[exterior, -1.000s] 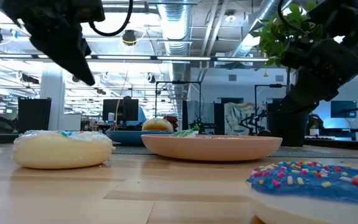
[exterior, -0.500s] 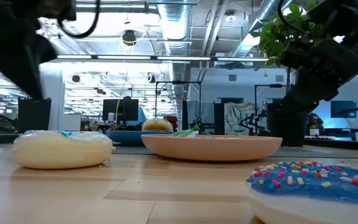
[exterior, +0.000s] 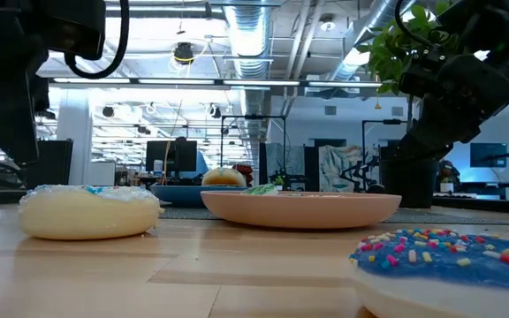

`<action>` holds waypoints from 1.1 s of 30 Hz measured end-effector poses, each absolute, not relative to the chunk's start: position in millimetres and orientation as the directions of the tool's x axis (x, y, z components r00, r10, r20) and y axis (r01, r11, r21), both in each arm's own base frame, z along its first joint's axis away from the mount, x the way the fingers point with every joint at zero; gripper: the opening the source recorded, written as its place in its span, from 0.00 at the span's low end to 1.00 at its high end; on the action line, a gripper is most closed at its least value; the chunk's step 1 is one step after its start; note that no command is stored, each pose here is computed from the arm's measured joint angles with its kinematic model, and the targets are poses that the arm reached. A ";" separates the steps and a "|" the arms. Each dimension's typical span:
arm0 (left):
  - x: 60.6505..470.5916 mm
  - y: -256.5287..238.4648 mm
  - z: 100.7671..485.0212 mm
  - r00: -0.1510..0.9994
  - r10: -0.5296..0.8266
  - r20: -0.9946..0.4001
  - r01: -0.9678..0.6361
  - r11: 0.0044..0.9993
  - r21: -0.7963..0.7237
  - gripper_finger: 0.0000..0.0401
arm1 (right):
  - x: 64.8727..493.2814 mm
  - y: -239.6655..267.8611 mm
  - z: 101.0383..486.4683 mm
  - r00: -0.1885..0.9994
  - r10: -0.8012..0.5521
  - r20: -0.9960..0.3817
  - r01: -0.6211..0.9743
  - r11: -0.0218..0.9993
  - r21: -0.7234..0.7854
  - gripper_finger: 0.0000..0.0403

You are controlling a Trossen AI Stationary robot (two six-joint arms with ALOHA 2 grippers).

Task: Pick & Place donuts
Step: Put the left small violet donut on the pink plate

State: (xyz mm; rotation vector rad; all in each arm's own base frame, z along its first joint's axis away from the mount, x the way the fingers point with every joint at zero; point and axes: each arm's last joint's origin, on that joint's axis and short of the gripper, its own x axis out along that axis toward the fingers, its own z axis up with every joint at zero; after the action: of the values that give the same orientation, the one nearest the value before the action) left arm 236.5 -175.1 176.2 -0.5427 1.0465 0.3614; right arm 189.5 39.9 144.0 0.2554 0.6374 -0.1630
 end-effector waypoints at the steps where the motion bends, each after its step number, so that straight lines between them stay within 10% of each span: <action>1: 236.5 -175.3 176.1 0.459 0.022 -0.888 -0.531 0.808 -0.254 0.16 | 189.5 39.9 144.0 0.792 -0.072 -0.606 0.228 0.956 0.185 0.31; 14: 236.1 -175.6 175.9 0.447 0.006 -0.895 -0.535 0.804 -0.261 0.55 | 189.5 39.9 144.0 0.792 -0.073 -0.606 0.229 0.956 0.184 0.31; 33: 227.8 -181.0 173.5 0.304 -0.139 -0.942 -0.588 0.751 -0.300 0.58 | 189.5 39.9 144.0 0.792 -0.073 -0.606 0.229 0.956 0.185 0.31</action>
State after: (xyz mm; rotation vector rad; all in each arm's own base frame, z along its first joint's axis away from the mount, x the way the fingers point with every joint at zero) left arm 227.8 -181.0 173.5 -0.6986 1.2497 0.3319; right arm 189.5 39.9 144.0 0.2554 0.6370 -0.1642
